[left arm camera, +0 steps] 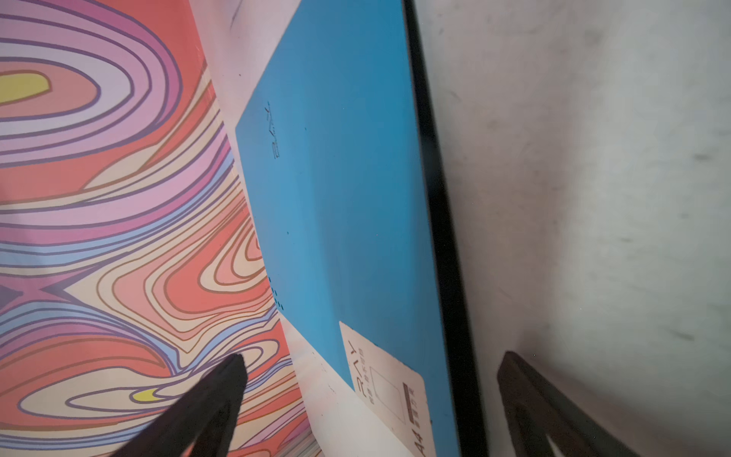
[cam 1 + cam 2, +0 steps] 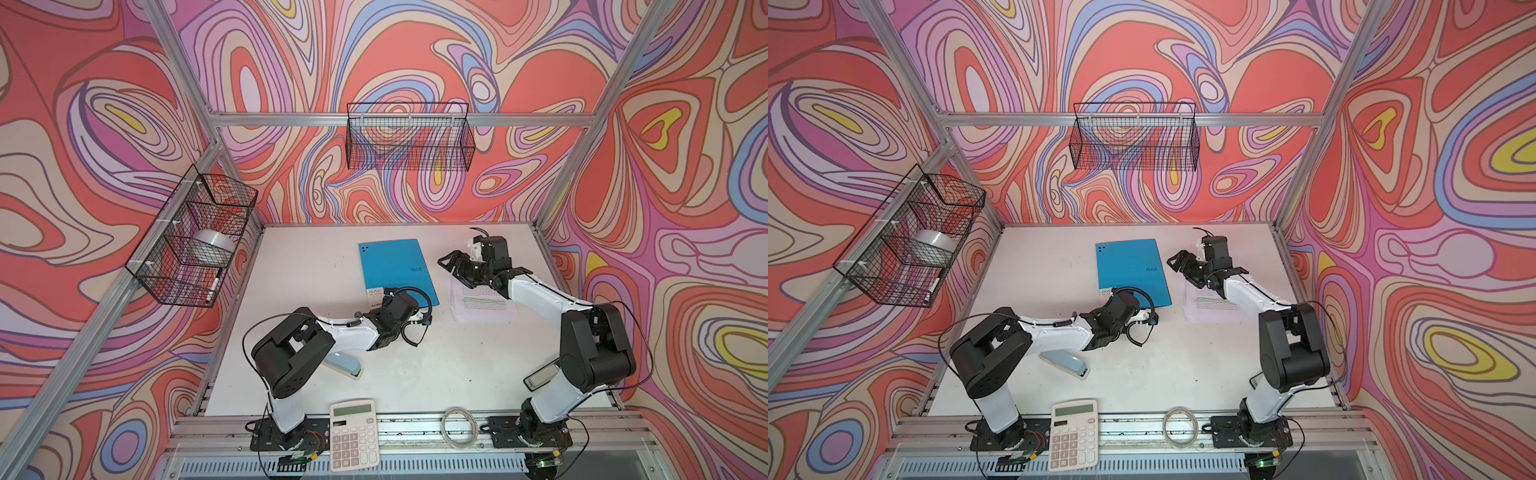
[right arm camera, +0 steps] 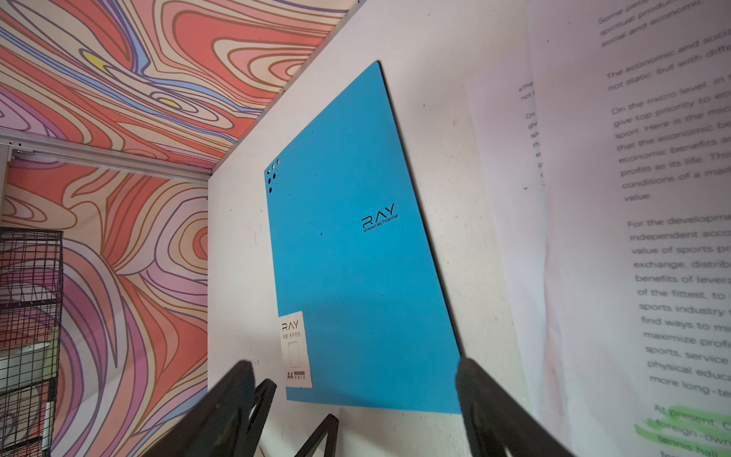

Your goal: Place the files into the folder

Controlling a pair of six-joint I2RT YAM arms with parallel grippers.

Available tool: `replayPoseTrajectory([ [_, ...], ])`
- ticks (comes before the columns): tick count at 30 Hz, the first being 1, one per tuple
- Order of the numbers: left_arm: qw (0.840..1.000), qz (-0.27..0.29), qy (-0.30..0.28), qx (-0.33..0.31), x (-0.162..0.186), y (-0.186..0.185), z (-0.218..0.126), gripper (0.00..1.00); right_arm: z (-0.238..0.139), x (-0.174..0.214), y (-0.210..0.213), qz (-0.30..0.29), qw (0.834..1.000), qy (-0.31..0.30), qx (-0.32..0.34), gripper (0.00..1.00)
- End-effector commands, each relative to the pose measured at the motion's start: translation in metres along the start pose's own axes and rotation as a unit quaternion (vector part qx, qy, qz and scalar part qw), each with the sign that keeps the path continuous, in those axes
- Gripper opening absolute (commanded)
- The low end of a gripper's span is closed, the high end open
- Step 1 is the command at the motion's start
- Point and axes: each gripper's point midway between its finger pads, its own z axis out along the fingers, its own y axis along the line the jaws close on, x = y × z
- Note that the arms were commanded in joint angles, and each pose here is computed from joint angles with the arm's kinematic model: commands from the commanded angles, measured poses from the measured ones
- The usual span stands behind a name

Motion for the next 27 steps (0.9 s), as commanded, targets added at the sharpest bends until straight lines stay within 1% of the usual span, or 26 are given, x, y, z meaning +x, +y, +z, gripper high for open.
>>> replayPoseTrajectory([
  [1,0.999,0.001,-0.003,-0.037,-0.004,0.015,0.001,1.00,-0.007,-0.003,0.005,-0.005,1.000,-0.010,-0.006,0.84],
  [5,0.999,0.001,0.000,-0.053,-0.005,0.019,0.004,1.00,-0.007,-0.003,0.004,-0.006,1.000,-0.010,-0.005,0.84],
  [12,0.997,0.016,0.010,-0.072,-0.004,0.018,0.012,1.00,-0.004,-0.003,0.003,-0.006,1.000,-0.007,-0.008,0.84],
  [15,0.997,0.017,0.011,-0.071,-0.002,0.016,0.011,1.00,-0.004,-0.003,0.004,-0.006,1.000,-0.006,-0.010,0.84],
  [18,0.998,0.012,0.010,-0.058,0.000,0.014,0.004,1.00,-0.005,-0.003,0.005,-0.009,1.000,-0.007,-0.011,0.84],
  [22,0.999,0.004,0.011,-0.051,0.002,0.024,-0.008,1.00,-0.007,-0.005,0.009,-0.012,1.000,-0.008,-0.013,0.84],
  [25,0.999,-0.013,0.012,-0.032,0.004,0.031,-0.021,1.00,-0.008,-0.005,0.008,-0.012,1.000,-0.009,-0.011,0.84],
  [27,1.000,-0.024,0.011,-0.008,0.007,0.029,-0.030,1.00,-0.008,-0.003,0.006,-0.011,1.000,-0.008,-0.010,0.84],
])
